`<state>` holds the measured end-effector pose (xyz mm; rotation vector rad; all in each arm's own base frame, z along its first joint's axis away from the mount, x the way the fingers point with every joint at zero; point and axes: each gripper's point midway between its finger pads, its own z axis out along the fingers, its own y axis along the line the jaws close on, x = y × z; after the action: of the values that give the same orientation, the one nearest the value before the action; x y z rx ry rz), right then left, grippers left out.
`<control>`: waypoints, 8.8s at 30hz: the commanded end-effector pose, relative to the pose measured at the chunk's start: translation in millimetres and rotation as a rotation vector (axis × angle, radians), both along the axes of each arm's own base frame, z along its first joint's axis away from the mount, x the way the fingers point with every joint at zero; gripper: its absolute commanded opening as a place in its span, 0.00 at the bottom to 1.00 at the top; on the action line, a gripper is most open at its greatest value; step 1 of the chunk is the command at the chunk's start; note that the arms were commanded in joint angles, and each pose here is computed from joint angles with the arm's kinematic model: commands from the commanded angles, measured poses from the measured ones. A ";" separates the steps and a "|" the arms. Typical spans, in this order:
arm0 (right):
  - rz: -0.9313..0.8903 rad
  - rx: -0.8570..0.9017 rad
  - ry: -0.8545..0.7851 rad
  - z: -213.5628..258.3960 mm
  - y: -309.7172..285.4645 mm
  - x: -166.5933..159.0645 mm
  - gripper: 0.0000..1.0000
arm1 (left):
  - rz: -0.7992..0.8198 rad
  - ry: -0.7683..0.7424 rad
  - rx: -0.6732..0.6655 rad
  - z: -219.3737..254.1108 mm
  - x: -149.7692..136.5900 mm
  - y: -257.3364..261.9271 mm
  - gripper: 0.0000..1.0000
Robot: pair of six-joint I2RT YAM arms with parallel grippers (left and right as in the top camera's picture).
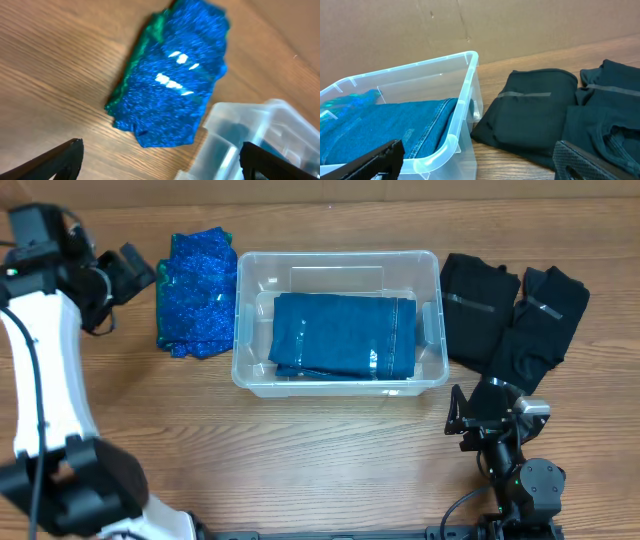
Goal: Pack container
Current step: 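Move the left gripper to the sparkly blue folded item and grasp it, then carry the sparkly blue item with the left gripper into the bin's right side, then release the sparkly item and raise the left gripper out of the bin, then move the right gripper to the left black garment and grasp it, then lower the black garment with the right gripper onto the denim in the bin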
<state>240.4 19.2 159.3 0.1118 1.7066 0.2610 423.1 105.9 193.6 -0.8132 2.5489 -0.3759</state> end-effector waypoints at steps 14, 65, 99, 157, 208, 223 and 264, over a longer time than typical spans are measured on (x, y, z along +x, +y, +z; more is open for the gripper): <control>-0.002 0.005 -0.009 1.8 -0.4 -0.1 1.00 | -0.314 -0.025 -0.389 -161.2 56.6 -30.1 0.99; -0.002 0.004 -0.009 1.8 -0.4 -0.1 1.00 | -0.658 -0.323 -0.273 149.4 -19.3 -415.2 0.04; -0.002 0.004 -0.009 1.8 -0.4 -0.1 1.00 | -0.811 0.166 -0.039 -12.7 -52.0 -418.0 1.00; 0.045 0.167 0.132 72.2 12.6 -24.5 1.00 | -0.274 -0.314 0.299 238.2 -87.3 -110.7 1.00; -0.163 0.720 1.300 -156.5 -102.3 38.3 0.53 | -0.258 -0.311 0.302 238.1 -87.4 -105.2 1.00; -0.033 0.661 1.080 -25.3 -77.9 62.5 0.04 | -0.258 -0.311 0.302 238.1 -87.4 -105.2 1.00; 0.839 0.197 0.725 27.3 285.6 123.1 0.58 | -0.258 -0.311 0.302 238.1 -87.4 -105.2 1.00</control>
<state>346.0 332.6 133.5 -0.3807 2.5262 1.1572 337.9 0.1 429.5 -0.3063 2.3452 -0.1724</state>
